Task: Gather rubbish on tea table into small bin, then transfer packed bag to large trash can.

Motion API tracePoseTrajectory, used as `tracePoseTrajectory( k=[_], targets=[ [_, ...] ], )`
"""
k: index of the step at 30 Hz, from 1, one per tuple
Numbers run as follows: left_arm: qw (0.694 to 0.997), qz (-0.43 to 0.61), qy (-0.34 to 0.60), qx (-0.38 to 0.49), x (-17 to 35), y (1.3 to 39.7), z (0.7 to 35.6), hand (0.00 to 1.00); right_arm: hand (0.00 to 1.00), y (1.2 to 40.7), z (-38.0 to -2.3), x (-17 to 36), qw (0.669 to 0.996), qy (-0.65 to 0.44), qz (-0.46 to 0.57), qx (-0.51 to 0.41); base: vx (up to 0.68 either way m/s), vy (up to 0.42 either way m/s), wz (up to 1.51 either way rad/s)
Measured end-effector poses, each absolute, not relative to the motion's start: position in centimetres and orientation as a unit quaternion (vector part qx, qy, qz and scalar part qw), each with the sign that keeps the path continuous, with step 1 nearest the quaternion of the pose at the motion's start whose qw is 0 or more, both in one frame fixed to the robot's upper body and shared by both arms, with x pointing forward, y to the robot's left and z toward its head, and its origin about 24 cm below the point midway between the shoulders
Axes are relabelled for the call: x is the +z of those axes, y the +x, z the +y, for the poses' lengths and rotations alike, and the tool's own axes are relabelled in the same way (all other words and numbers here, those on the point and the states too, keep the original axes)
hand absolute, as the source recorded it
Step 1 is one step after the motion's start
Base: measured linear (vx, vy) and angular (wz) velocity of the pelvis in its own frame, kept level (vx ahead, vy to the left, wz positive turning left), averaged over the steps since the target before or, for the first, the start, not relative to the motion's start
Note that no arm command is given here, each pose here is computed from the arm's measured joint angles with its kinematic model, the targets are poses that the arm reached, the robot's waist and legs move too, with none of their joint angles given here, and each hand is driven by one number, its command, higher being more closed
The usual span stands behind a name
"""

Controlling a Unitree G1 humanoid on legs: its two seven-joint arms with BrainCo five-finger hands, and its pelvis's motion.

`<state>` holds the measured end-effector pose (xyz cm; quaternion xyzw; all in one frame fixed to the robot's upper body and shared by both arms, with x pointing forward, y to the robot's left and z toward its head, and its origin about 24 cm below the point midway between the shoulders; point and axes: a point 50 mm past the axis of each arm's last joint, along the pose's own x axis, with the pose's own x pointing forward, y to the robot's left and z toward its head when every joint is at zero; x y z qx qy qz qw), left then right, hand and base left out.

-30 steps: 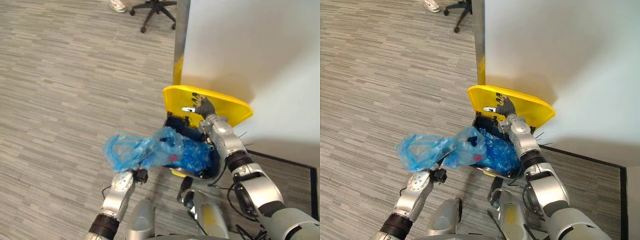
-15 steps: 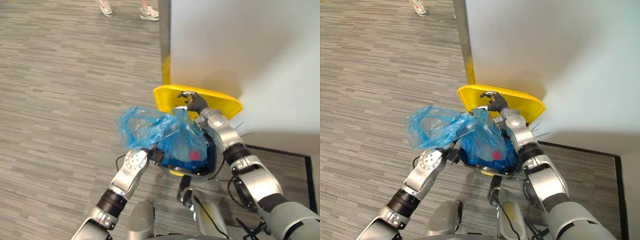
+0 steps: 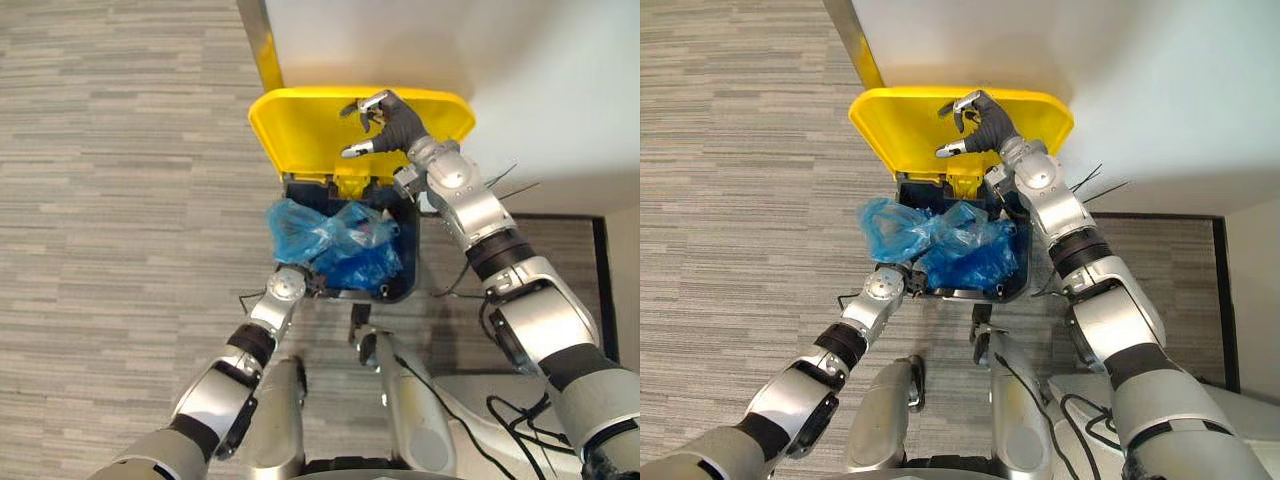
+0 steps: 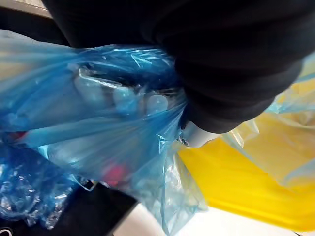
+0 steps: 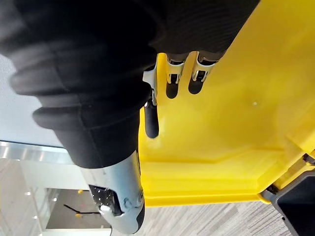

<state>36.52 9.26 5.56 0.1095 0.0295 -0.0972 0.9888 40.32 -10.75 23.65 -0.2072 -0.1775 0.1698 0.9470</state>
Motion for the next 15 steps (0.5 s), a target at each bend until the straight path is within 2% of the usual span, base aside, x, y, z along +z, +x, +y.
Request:
tracePoseTrajectory(
  k=[8, 15],
  targets=[
    [0.981, 0.070, 0.154, -0.095, 4.5, 36.6, 9.8, 0.00, 0.00, 40.3, -11.6, 22.9, 0.952, -0.206, -0.171, 0.151, 0.02, 0.020, -0.03],
    [0.972, 0.121, 0.175, -0.103, 2.7, 36.0, 10.7, 0.00, 0.00, 38.9, -14.9, 17.1, 0.972, -0.174, -0.118, 0.100, -0.02, 0.011, 0.26]
  ],
)
